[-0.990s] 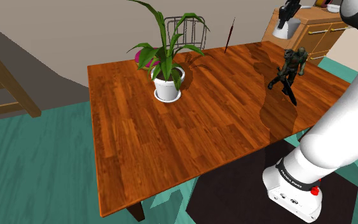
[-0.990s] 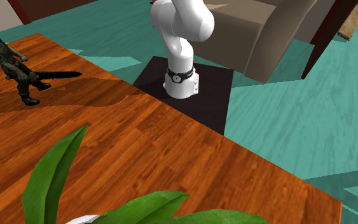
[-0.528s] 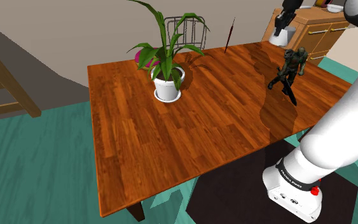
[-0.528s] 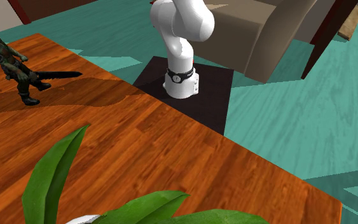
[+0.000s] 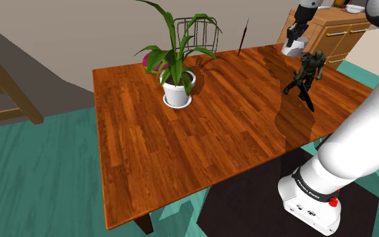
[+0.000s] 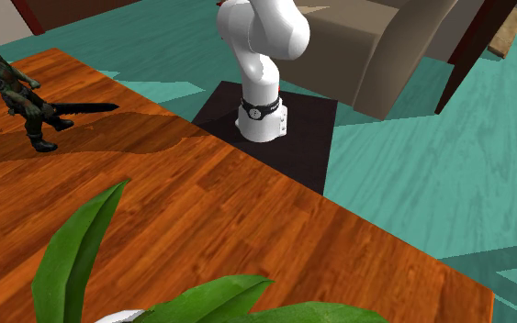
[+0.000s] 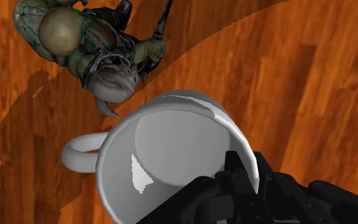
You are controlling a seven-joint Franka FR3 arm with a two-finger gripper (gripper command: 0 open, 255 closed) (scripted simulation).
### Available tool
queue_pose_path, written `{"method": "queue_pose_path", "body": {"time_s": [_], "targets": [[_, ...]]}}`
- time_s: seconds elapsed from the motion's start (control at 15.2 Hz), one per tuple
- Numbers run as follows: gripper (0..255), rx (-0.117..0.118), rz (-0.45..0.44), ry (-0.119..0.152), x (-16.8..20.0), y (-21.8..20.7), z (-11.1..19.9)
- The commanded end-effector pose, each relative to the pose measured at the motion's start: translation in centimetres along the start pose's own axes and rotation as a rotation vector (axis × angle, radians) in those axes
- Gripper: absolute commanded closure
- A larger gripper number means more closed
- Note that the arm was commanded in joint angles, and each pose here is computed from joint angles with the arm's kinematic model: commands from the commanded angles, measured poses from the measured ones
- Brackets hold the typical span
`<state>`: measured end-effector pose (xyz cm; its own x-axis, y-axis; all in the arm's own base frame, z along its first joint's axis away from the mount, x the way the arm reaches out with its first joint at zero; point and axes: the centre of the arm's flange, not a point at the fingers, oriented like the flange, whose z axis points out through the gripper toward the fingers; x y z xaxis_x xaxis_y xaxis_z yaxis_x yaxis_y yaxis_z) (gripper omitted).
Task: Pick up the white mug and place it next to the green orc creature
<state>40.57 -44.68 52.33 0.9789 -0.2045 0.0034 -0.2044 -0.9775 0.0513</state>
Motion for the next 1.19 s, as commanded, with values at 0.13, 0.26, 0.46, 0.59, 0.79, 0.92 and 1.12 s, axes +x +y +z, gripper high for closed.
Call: {"method": "queue_pose_path", "body": {"time_s": [0.13,0.26,0.46,0.59,0.79,0.92,1.12], "targets": [[255,0.0,0.0,0.001,0.1,-0.2,2.1],[255,0.0,0.0,0.001,0.1,-0.2,3.2],[255,0.0,0.0,0.001,0.1,-0.3,4.8],[255,0.0,0.0,0.001,0.1,-0.4,5.8],[255,0.0,0.0,0.001,0.1,-0.5,7.4],[255,0.0,0.0,0.001,0.1,-0.5,8.5],[255,0.0,0.0,0.001,0.1,-0.6,10.0]]}}
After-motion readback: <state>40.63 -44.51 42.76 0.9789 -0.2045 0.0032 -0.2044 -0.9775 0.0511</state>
